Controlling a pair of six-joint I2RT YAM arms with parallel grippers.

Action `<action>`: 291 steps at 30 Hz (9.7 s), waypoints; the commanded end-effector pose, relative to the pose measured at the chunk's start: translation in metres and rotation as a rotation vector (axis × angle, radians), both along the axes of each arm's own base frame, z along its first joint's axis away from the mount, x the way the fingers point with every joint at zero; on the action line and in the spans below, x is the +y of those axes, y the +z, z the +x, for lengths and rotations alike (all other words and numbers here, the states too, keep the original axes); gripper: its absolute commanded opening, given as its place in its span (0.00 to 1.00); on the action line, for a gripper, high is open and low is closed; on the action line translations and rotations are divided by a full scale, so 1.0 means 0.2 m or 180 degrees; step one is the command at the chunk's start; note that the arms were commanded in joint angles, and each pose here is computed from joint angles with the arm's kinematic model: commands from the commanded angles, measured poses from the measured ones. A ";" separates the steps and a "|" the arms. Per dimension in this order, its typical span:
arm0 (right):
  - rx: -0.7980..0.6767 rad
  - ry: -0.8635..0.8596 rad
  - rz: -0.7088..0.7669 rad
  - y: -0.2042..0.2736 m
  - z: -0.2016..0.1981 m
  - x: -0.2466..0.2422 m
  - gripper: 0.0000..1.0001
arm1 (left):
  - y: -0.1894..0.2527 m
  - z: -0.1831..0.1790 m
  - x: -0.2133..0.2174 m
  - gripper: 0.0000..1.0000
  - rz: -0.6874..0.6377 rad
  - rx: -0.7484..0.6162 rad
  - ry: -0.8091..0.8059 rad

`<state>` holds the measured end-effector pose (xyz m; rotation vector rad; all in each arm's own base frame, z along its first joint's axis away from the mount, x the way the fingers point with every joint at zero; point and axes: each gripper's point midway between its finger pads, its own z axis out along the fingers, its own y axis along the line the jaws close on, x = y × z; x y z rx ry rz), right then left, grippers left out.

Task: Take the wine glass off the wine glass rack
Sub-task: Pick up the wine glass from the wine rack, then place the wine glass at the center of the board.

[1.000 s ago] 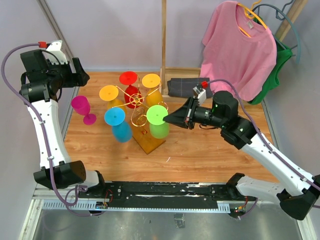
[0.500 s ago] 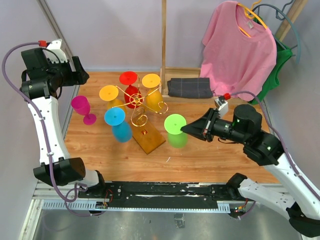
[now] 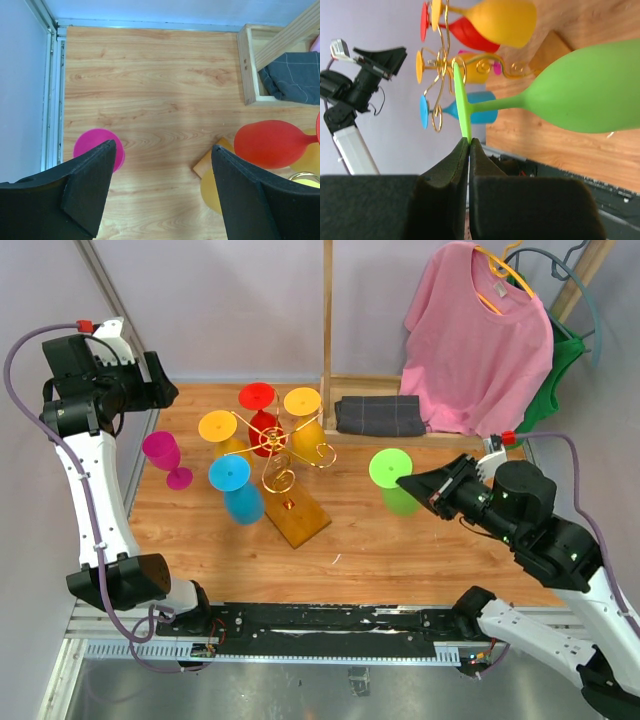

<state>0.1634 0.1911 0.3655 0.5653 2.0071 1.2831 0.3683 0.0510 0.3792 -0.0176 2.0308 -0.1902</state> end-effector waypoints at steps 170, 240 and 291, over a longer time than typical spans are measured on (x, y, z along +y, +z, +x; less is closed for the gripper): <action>-0.2343 0.1785 -0.0564 0.75 0.09 0.40 0.60 | 1.10 -0.54 -0.95 0.00 -0.2423 -0.1529 -0.3142; -0.2129 0.1378 -0.0754 0.43 -0.04 0.17 0.57 | -0.07 -0.02 -0.16 0.00 -0.0207 0.0111 -0.0206; -0.2036 0.1418 -0.0746 0.43 0.04 0.24 0.54 | -0.51 0.29 -0.16 0.00 0.0108 0.0490 -0.0133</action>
